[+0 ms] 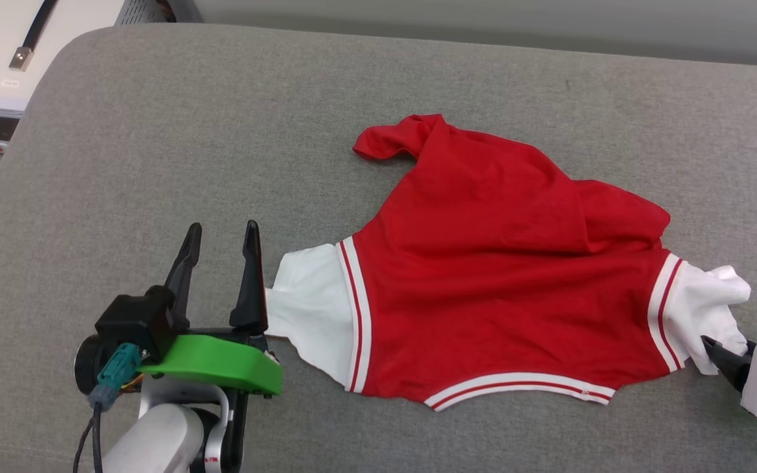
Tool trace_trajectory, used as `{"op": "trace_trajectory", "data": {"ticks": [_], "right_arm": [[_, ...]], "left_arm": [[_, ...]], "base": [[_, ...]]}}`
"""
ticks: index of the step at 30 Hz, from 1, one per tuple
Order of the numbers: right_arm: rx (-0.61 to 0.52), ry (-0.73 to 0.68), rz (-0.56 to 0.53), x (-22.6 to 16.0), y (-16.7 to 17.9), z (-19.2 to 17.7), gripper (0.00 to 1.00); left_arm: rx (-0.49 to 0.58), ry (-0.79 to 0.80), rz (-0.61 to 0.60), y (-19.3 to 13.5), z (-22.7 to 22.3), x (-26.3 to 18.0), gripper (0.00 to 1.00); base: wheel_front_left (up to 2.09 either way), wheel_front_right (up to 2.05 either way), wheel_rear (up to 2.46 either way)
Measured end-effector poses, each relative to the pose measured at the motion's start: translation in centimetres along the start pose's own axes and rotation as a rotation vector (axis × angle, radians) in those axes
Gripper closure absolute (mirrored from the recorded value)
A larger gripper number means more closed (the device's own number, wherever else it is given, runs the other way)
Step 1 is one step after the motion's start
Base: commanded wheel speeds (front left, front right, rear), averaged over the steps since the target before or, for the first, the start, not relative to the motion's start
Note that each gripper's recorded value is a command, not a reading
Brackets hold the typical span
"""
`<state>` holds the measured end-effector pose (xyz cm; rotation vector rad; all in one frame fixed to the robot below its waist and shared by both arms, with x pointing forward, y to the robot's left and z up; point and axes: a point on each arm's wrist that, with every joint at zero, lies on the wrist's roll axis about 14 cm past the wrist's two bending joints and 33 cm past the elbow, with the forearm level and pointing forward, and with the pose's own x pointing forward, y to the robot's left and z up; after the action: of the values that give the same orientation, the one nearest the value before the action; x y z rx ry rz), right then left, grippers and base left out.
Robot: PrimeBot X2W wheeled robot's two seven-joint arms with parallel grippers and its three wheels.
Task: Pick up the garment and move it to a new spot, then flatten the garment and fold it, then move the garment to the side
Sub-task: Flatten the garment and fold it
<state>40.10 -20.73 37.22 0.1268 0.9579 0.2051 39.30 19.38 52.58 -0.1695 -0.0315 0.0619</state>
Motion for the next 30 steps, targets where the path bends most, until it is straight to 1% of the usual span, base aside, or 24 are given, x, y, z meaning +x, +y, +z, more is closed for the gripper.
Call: {"op": "trace_trajectory", "data": {"ticks": [2,4,5,6,7,11,16,19,21,25,30], "right_arm": [[0.010,0.072,0.005,0.5,-0.1,-1.2,0.00],[0.016,0.107,0.022,0.9,0.2,-1.6,0.00],[0.013,0.115,0.025,1.0,0.4,-1.7,0.58],[0.013,0.121,0.029,1.0,0.5,-1.7,0.97],[0.018,0.123,0.033,1.0,0.6,-1.7,1.00],[0.022,0.109,0.029,0.4,0.5,-1.5,1.00],[0.037,0.038,0.029,-0.5,0.7,-0.4,1.00],[0.038,-0.008,0.023,-1.3,0.6,0.5,1.00],[0.035,-0.036,0.015,-1.9,0.5,1.0,1.00],[0.037,-0.075,0.006,-2.7,0.3,1.6,1.00],[0.040,-0.083,0.008,-2.7,0.4,1.6,1.00]], "left_arm": [[-0.002,0.011,0.014,0.4,-0.4,0.0,0.00],[0.000,0.021,0.029,0.8,-0.8,0.0,0.00],[0.002,0.023,0.035,1.0,-0.8,0.0,0.00],[0.002,0.025,0.040,1.2,-0.9,0.0,0.00],[0.001,0.030,0.041,1.3,-1.0,0.0,0.00],[-0.014,0.074,0.037,1.6,-1.7,-0.2,0.00],[-0.039,0.208,0.031,2.9,-2.9,-0.6,0.00],[-0.041,0.319,-0.003,3.3,-3.6,-1.0,0.00],[-0.039,0.431,-0.044,3.3,-4.7,-1.6,0.00],[-0.021,0.573,-0.101,3.1,-5.7,-1.3,0.00],[0.004,0.737,-0.134,2.8,-8.6,-1.1,0.00]], "base": [[0.00,0.00,0.00],[0.00,0.00,0.00],[0.00,0.00,0.00],[0.00,0.00,0.00],[0.00,0.00,0.00],[0.00,0.00,0.00],[0.00,0.00,0.00],[0.00,0.00,0.00],[0.00,0.00,0.00],[0.00,0.00,0.00],[0.00,0.00,0.00]]}}
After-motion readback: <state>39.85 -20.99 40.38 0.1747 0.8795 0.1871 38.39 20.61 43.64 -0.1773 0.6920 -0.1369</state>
